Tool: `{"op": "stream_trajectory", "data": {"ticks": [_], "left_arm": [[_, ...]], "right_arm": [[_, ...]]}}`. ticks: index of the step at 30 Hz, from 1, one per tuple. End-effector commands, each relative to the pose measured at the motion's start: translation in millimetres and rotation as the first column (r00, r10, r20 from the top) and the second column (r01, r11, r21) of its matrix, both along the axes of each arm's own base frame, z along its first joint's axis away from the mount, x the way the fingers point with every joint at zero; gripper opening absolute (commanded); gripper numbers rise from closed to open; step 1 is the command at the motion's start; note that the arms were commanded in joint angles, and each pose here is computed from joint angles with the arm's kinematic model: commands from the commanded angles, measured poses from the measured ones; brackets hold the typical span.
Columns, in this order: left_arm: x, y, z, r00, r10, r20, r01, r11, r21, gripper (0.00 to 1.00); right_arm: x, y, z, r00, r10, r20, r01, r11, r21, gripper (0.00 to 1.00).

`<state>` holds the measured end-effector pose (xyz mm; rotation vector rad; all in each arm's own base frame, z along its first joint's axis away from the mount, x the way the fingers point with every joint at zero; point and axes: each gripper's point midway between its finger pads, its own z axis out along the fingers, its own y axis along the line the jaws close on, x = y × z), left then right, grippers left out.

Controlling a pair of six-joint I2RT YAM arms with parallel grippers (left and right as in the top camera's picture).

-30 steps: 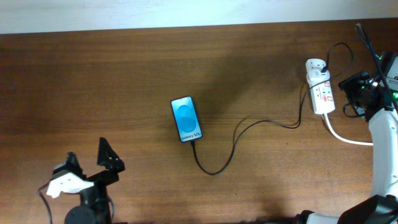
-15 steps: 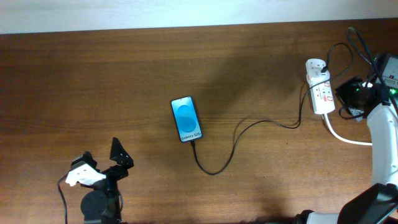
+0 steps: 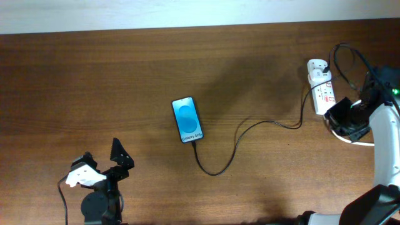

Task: Plug charger to phone and switch on socket
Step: 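Lower the right gripper onto the power strip's red switch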

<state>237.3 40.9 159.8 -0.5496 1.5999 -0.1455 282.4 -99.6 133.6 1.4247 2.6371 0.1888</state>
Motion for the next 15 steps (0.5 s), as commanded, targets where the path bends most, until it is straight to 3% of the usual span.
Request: {"op": "stream_trajectory", "data": {"ticks": [1,6,11,15], "left_arm": [[1,-1,-3,1.0,-0.003,-0.002,0.003,1.0,-0.008,0.99],[1,-1,-3,1.0,-0.003,-0.002,0.003,1.0,-0.008,0.99],[1,-1,-3,1.0,-0.003,-0.002,0.003,1.0,-0.008,0.99],[1,-1,-3,1.0,-0.003,-0.002,0.003,1.0,-0.008,0.99]], "right_arm": [[2,2,1,1.0,0.012,0.005,-0.012,1.0,0.017,0.04],[15,-2,-7,0.991,-0.133,0.015,0.132,0.99,0.046,0.04],[23,-4,-29,0.99,-0.14,-0.033,0.142,0.988,0.068,0.04],[25,-6,-16,0.989,-0.141,-0.034,0.143,0.987,0.067,0.04]]}}
